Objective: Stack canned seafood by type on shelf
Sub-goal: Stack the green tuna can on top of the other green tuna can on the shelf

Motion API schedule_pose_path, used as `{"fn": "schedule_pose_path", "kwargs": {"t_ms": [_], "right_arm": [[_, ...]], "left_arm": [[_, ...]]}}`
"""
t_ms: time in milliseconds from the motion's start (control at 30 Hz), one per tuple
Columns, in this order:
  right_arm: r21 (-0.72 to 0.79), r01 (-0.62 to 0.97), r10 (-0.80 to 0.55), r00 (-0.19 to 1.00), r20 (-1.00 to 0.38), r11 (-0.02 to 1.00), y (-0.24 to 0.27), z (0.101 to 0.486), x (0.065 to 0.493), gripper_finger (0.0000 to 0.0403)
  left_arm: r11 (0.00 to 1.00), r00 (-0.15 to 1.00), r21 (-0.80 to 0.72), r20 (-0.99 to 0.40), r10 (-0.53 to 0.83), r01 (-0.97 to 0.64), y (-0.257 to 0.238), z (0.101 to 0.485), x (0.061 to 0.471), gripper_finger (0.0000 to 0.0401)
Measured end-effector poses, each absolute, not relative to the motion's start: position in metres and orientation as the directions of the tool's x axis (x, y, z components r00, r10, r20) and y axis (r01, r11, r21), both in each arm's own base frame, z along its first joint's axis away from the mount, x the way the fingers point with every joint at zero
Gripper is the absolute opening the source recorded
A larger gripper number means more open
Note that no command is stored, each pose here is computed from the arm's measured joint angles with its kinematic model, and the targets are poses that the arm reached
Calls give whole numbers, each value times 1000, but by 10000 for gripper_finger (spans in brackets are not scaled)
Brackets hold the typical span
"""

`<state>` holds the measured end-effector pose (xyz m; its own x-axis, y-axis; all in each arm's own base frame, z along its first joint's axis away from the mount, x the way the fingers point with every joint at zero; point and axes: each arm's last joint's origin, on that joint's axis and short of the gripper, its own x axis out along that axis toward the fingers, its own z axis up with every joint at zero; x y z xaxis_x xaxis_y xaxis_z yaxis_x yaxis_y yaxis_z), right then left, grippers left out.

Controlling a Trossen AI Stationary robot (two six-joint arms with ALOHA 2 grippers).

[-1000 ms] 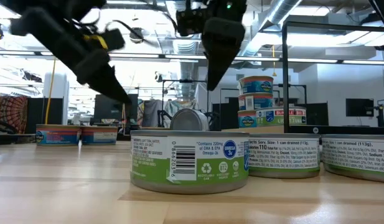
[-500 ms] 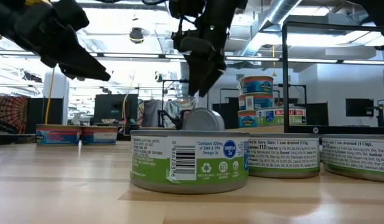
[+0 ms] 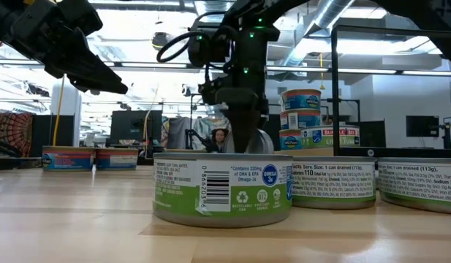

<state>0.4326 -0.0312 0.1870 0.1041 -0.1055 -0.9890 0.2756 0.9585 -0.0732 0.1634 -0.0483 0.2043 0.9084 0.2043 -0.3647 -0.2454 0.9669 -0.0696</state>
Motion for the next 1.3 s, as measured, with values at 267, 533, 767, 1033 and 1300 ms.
{"fn": "schedule_pose_path", "kwargs": {"t_ms": [267,533,767,1033,1300], "right_arm": [[-50,183,-70,106,-992,982,-31,193,430,151],[102,146,66,230,-971,984,-29,249,411,151],[197,122,148,328,-933,973,-13,285,380,159],[297,275,162,423,-891,915,-9,271,318,152],[421,327,152,608,-779,846,-9,246,256,172]], "left_arm": [[968,904,-53,-372,210,-246,-48,203,163,185],[966,883,-46,-419,213,-255,-47,199,161,185],[970,885,-28,-418,206,-240,-47,199,161,185],[974,885,16,-416,210,-224,-47,199,161,185],[976,898,19,-388,206,-216,-48,202,162,185]]}}
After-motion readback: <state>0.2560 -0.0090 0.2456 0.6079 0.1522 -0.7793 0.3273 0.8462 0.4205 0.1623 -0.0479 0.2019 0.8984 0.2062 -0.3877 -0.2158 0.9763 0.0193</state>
